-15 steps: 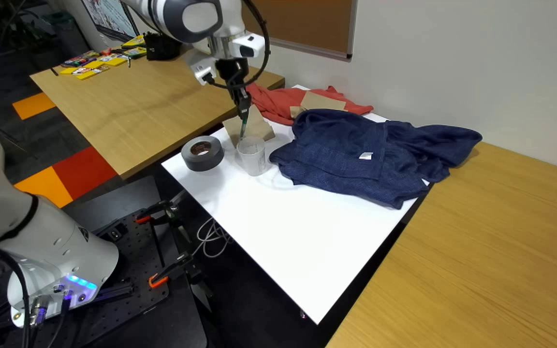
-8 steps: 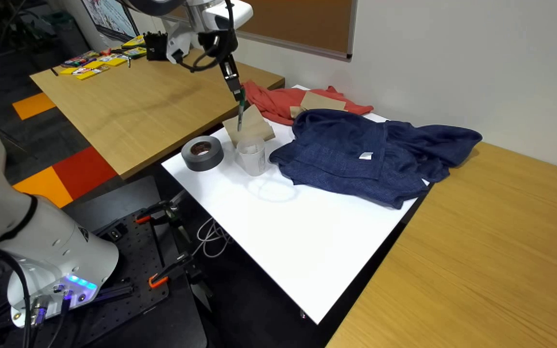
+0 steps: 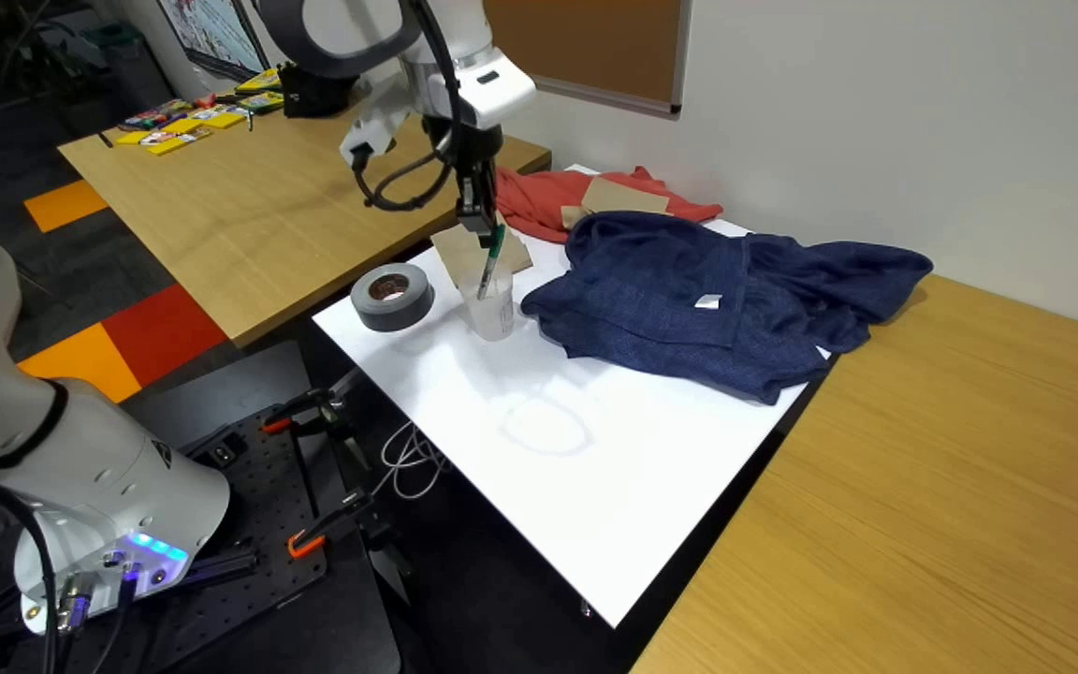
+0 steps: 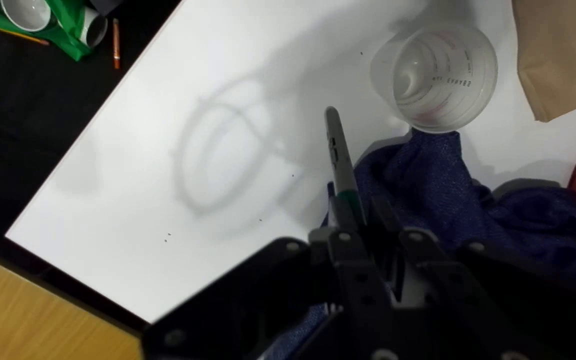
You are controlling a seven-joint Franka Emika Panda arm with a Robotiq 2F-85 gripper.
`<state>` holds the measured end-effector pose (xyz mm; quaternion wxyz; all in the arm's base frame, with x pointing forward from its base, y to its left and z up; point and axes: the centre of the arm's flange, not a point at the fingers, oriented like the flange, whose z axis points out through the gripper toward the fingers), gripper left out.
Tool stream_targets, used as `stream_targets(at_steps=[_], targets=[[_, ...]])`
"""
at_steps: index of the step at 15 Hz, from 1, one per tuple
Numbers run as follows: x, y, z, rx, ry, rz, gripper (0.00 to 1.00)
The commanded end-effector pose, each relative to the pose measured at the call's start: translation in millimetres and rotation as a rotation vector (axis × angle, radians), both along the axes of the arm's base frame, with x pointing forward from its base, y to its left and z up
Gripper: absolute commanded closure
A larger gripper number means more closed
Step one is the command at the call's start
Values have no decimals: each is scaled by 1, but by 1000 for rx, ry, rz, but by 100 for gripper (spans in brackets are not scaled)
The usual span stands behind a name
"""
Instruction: Take the green pen out of the clear cup
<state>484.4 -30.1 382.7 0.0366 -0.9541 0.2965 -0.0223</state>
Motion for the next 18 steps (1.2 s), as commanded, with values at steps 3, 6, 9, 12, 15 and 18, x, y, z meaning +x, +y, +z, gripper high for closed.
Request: stream_targets(at_steps=[3,6,9,12,15,18], targets=[[14,-46,-43,124,152,-116,97],[22,-54,-66,166,228,-148,97],[31,-55,-83,195,292,-165,97],[38,-55,-95,204,360,-184,97],[42,-55,-100,200,385,-190,60],[40,-53,-95,194,362,-188,38]])
